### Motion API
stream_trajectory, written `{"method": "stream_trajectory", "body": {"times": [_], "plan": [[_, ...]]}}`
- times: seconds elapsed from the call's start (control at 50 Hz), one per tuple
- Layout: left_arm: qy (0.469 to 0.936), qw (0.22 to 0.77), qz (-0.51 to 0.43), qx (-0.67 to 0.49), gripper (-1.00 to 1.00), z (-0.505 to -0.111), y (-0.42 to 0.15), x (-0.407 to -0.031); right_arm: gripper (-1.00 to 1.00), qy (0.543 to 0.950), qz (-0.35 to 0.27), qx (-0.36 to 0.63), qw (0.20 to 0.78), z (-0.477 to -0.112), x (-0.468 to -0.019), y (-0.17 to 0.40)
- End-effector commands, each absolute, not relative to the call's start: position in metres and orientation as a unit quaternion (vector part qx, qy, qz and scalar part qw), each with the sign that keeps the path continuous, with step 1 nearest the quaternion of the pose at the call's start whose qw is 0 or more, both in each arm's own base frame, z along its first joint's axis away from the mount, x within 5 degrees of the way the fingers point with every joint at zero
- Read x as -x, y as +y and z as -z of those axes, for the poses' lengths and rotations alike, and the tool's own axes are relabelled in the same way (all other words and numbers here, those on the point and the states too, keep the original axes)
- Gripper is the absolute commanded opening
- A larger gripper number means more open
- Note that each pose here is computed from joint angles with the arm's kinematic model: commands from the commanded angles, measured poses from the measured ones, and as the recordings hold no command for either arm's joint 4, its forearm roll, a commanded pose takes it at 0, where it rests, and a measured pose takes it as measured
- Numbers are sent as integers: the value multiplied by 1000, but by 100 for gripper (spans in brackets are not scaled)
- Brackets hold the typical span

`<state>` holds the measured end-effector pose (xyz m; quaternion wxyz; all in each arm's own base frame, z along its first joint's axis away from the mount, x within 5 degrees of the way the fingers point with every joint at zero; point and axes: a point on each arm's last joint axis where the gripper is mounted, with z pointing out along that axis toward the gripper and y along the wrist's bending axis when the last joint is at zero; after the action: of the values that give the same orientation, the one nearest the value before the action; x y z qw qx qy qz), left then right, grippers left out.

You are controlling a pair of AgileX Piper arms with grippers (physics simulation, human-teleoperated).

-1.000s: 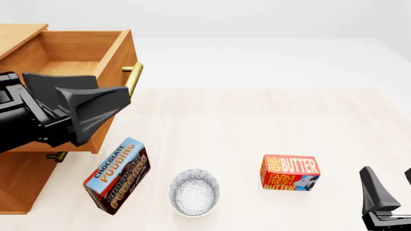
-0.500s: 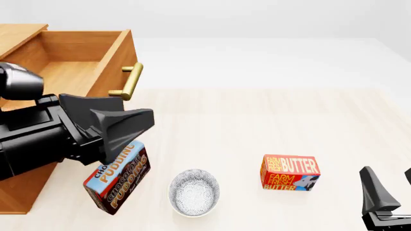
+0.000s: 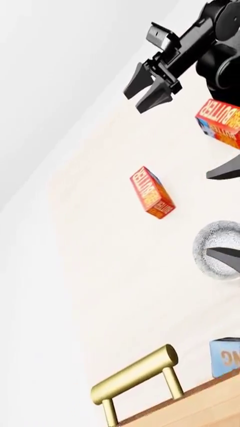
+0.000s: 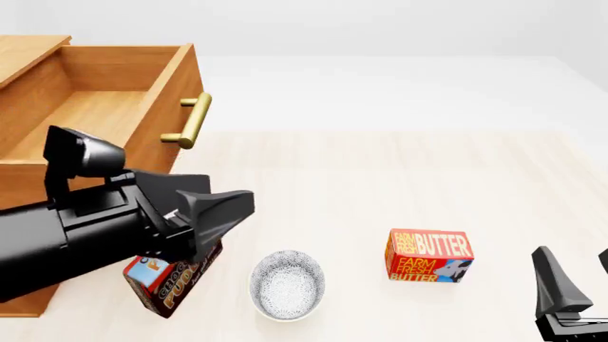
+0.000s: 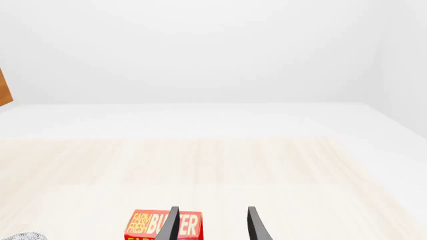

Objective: Put the bowl in the top drawer of the cabinet.

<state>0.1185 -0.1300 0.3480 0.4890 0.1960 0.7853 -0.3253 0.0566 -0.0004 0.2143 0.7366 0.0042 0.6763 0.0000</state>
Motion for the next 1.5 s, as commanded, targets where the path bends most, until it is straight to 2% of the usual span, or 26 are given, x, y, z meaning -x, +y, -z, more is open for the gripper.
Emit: {"method": "stream_trajectory", "body": {"times": [0.02, 0.64, 1.5], "plan": [[797, 472, 326, -192, 100, -332, -138, -124, 100, 676, 0, -4, 737, -214, -57, 0], [834, 424, 310, -167, 100, -280, -159, -146, 100, 676, 0, -4, 737, -214, -57, 0], [867, 399, 272, -121, 100, -231, -161, -177, 100, 676, 0, -4, 737, -214, -57, 0]]}}
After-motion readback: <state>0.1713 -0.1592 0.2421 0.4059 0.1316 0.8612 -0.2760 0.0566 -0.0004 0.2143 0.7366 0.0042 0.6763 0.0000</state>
